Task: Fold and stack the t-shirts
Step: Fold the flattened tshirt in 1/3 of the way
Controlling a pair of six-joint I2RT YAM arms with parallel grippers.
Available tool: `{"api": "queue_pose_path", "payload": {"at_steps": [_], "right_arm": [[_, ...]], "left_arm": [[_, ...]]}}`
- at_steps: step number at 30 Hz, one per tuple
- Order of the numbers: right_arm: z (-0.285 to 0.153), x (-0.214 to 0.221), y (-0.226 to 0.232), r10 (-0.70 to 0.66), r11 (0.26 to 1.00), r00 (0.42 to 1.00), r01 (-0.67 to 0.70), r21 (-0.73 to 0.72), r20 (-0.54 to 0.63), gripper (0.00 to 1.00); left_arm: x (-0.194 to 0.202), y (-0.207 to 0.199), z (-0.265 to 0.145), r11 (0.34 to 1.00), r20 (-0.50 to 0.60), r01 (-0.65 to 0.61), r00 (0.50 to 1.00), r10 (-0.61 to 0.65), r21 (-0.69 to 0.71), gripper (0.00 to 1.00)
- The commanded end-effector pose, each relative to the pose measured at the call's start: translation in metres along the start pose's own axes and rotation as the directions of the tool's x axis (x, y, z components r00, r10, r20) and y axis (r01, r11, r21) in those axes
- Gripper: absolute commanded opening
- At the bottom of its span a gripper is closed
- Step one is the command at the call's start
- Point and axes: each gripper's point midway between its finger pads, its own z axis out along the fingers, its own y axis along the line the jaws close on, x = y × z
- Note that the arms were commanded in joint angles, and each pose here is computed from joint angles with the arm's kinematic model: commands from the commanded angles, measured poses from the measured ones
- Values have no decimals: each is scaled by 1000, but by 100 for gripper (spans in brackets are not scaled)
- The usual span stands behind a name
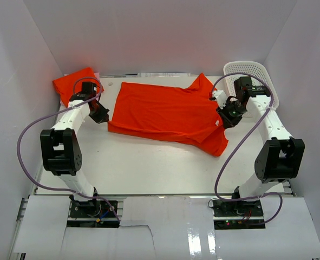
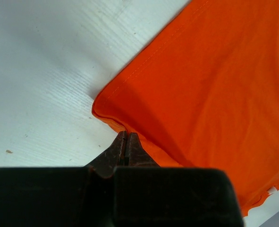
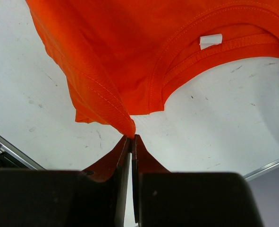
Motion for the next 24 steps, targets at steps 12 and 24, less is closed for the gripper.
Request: {"api": "queue_pose_path", "payload": {"at_steps": [12,24], "right_arm": [[-6,-17,-23,-44,998,998,42,41,43,8],[-2,-26,-37,-42,998,998,40,47,43,8]], "left_arm": [[-24,-24,-5,1000,17,-6,1000,6,21,0],[-45,-45,-1,999,28,-23,999,22,34,0]]}}
